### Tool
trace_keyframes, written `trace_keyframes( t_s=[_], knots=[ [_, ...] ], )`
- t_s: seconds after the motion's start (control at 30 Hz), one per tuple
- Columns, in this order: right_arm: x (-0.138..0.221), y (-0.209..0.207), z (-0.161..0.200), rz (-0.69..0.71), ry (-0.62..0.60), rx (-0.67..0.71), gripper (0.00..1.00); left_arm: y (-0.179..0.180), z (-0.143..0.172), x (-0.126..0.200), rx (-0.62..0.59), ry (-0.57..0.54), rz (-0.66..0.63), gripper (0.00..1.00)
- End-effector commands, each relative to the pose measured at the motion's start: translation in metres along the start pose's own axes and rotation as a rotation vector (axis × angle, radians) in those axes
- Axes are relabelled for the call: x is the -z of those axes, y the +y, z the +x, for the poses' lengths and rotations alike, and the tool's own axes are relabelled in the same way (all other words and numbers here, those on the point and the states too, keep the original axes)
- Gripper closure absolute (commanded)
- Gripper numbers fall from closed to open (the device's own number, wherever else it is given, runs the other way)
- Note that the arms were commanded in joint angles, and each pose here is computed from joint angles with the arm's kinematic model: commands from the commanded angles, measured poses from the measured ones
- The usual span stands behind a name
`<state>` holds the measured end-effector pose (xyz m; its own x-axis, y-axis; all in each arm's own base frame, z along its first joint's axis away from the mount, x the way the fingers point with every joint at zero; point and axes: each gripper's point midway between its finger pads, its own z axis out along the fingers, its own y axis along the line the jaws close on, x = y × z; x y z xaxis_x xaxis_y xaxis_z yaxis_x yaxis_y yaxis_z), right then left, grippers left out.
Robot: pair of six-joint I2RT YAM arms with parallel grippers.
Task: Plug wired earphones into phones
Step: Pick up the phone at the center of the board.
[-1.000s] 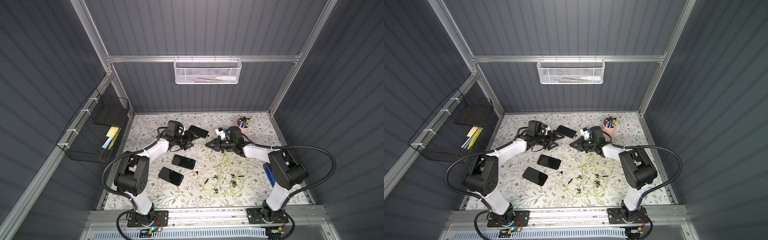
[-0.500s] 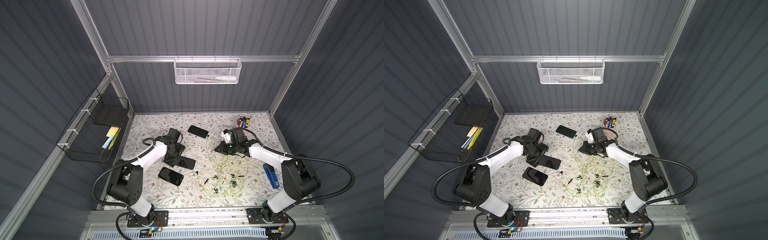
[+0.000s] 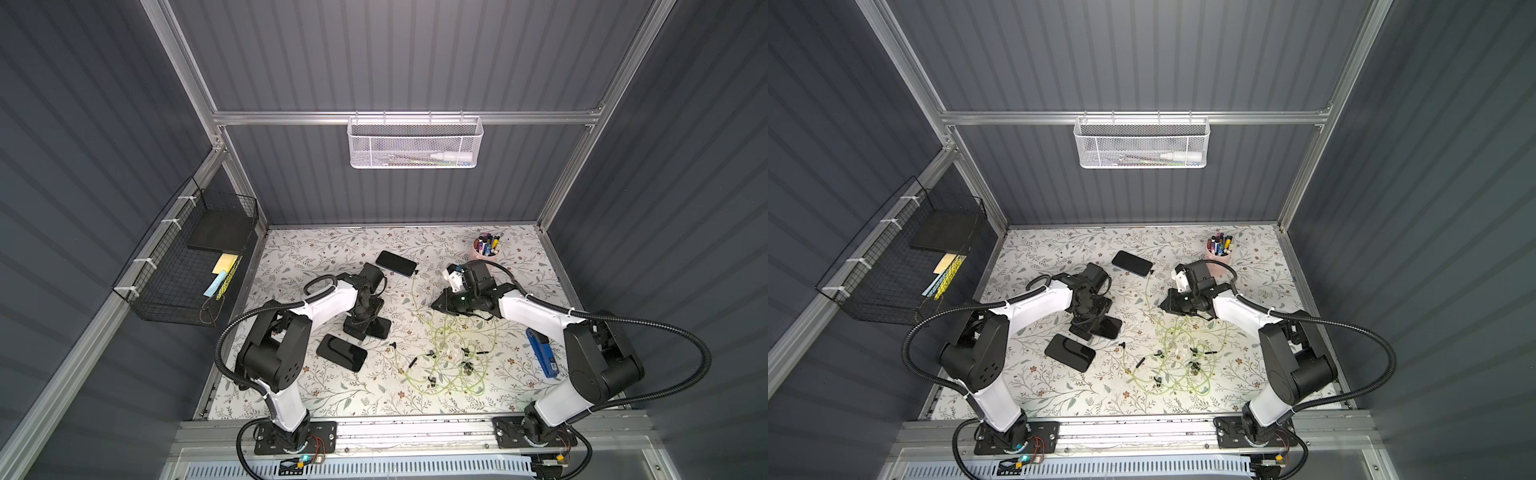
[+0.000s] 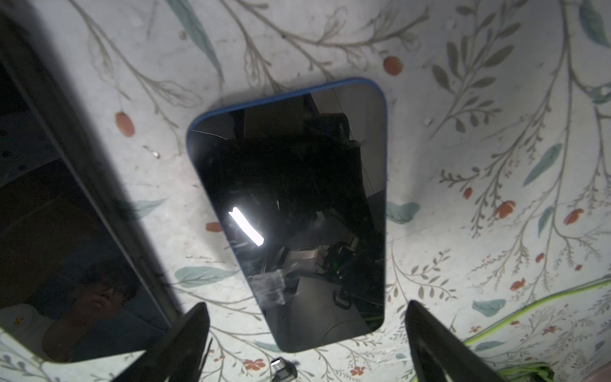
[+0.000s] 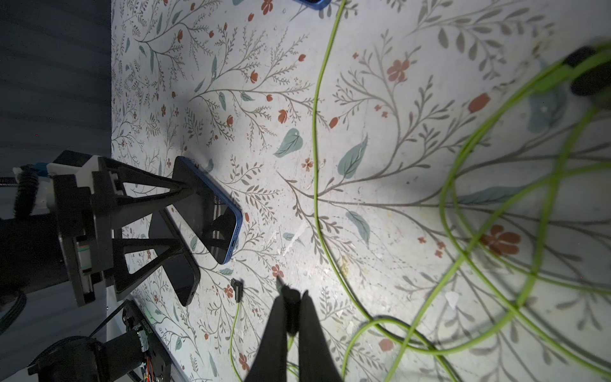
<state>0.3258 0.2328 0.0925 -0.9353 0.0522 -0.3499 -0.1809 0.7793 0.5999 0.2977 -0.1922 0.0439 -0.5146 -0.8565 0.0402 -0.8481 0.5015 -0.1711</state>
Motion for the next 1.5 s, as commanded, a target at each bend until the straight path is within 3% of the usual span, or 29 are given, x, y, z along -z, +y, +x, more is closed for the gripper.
trace_keyframes(
  t_s=[0.0,0.23,0.43,0.77,1.07,1.27,1.47],
  knots=[
    [0.004,0.005,0.004,-0.015,0.000,0.030,0.94,0.003,-0.003,-0.007,0.023,-0.037,-0.046,0.07],
    [0.005,0.003,0.008,-0.022,0.002,0.028,0.94,0.002,-0.003,-0.020,0.020,-0.042,-0.065,0.08],
    [0.005,0.014,0.015,-0.098,0.016,0.054,0.93,0.017,0.003,-0.040,0.117,-0.010,-0.115,0.15],
    [0.015,0.023,0.030,-0.151,0.033,0.120,0.93,0.017,0.002,-0.055,0.102,-0.013,-0.149,0.26],
    [0.016,0.046,0.040,-0.214,0.019,0.157,0.94,-0.003,-0.006,-0.005,0.096,-0.009,-0.003,0.43],
    [0.010,0.062,0.041,-0.219,-0.065,0.180,0.95,-0.022,-0.007,0.036,0.116,0.081,0.155,0.53],
    [0.005,0.078,0.025,-0.203,-0.208,0.231,0.96,-0.049,0.010,0.066,0.141,0.218,0.319,0.68]
  ],
)
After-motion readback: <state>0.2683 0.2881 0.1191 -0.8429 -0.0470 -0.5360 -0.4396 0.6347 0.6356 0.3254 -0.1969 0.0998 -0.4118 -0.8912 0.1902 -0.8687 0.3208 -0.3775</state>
